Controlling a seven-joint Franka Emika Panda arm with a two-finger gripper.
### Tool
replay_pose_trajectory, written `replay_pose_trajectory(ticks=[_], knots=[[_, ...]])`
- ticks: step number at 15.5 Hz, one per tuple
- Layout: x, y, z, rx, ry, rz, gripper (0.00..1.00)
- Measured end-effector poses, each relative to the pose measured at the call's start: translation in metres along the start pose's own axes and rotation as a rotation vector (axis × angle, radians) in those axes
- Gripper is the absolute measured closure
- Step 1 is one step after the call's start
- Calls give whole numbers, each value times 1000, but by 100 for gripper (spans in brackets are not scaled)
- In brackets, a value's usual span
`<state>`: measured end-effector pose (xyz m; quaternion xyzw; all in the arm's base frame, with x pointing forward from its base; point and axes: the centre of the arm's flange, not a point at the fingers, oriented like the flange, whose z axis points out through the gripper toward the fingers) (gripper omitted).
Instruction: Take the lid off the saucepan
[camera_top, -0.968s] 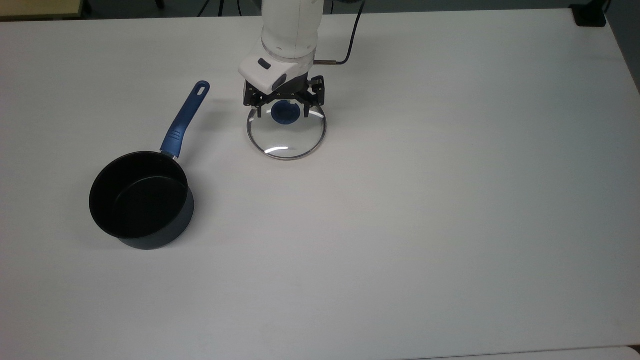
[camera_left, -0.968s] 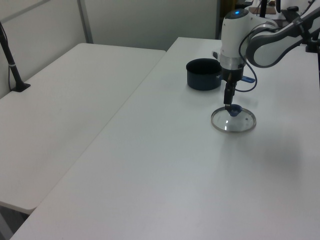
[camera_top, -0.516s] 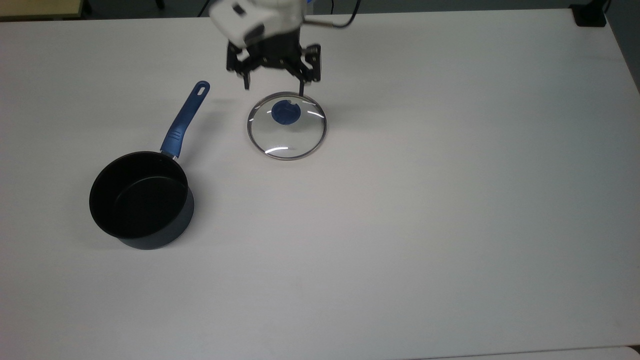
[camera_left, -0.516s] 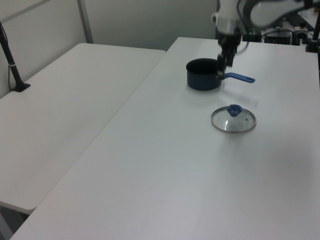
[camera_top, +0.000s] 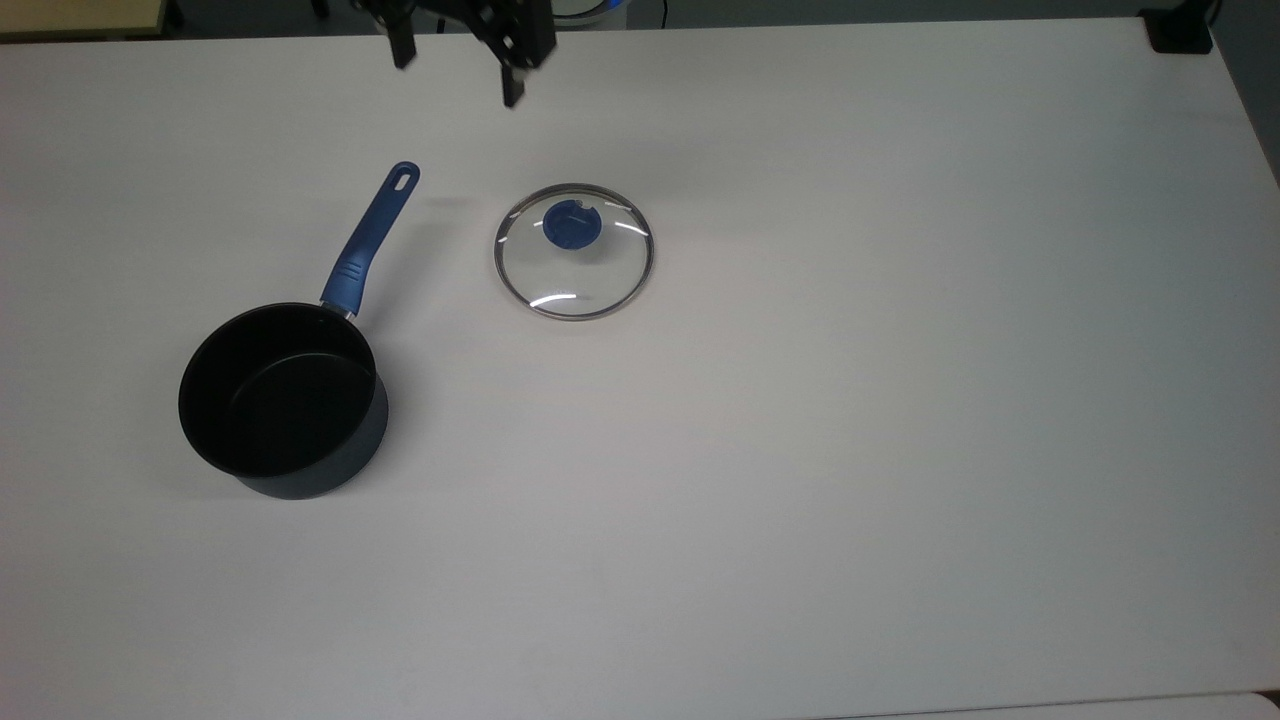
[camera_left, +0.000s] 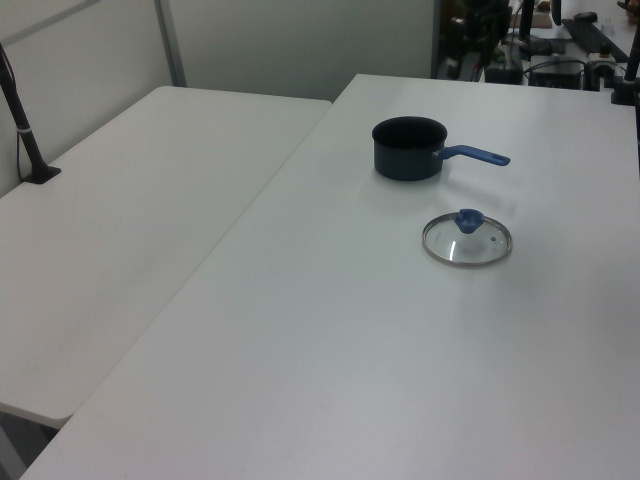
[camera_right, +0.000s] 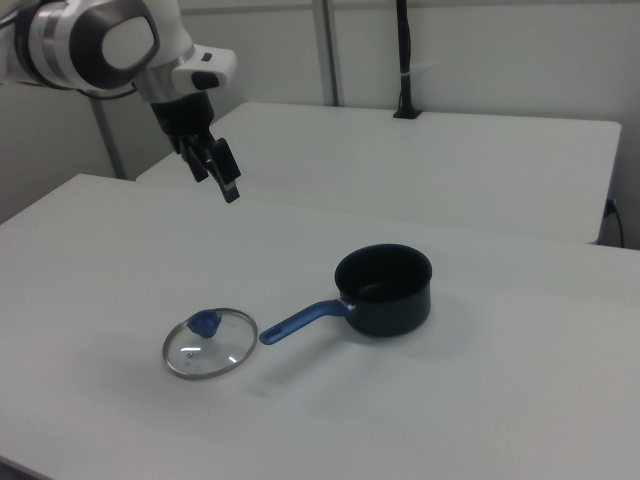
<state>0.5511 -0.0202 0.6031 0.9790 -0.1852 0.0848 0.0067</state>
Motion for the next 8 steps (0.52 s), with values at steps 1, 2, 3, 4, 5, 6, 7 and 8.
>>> replay_pose_trajectory(ticks=[1, 2, 3, 4, 5, 6, 7, 8], knots=[[-3, 3, -4, -3, -7, -44, 0], [-4, 4, -8, -3, -8, -95, 0], [-4, 4, -9, -2, -6, -145, 0], [-3, 4, -9, -2, -6, -191, 0], [-3, 4, -9, -2, -7, -232, 0], [-3, 4, -9, -2, -8, -258, 0], [-3, 5, -8, -3, -9, -270, 0], [-3, 6, -8, -3, -9, -277, 0]])
